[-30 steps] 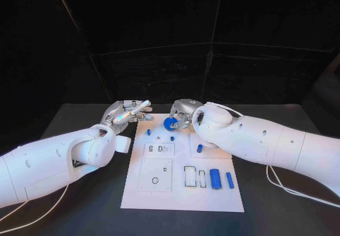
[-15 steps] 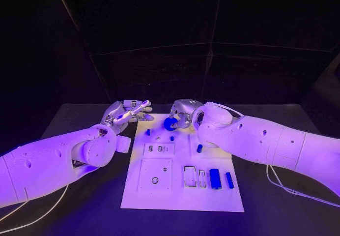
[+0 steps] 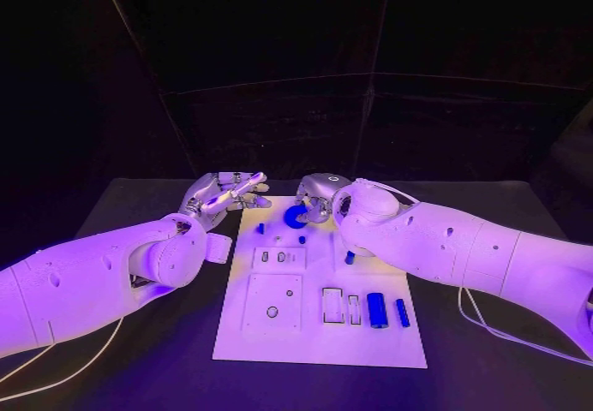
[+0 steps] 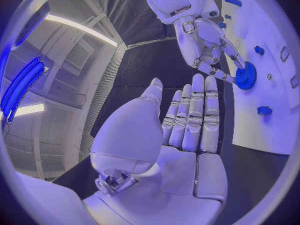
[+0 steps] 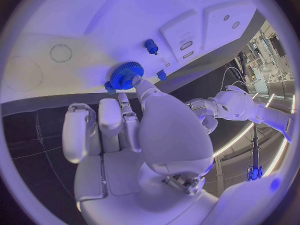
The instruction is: Assemble the parts on the task board
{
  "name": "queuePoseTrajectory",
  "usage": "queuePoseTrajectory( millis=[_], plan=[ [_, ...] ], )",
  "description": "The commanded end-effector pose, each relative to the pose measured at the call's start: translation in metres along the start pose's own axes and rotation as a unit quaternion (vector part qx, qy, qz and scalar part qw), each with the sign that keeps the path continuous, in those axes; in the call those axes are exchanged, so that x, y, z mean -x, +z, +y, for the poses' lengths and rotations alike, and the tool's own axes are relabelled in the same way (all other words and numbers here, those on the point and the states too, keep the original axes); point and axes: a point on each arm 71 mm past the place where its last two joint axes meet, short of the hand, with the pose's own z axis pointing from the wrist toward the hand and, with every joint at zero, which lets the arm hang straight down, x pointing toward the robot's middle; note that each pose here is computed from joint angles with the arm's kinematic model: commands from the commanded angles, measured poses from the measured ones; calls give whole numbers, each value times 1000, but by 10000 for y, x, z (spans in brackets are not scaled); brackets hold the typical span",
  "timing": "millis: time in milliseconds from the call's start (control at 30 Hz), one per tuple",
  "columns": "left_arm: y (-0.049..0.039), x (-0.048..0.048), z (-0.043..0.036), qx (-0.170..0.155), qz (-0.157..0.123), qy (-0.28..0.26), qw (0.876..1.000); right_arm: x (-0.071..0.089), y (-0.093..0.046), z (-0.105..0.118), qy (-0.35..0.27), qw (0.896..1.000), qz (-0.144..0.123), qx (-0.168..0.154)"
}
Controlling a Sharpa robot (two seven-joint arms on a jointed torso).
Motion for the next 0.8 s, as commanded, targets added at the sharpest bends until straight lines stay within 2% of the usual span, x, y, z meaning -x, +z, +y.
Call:
queuePoseTrajectory(
  millis=[33,467,800],
  plan=[
    [7,-13,-20,-5,5,0,1000,1,6,7,-6,1000,7,3],
    [9,-5,-19,-4,4,0,1000,2,-45,-59,7,1000,14,1],
    [8,24,-19,-4,1,2,1000,-27,-98,-103,24,999,43,-2]
  ],
)
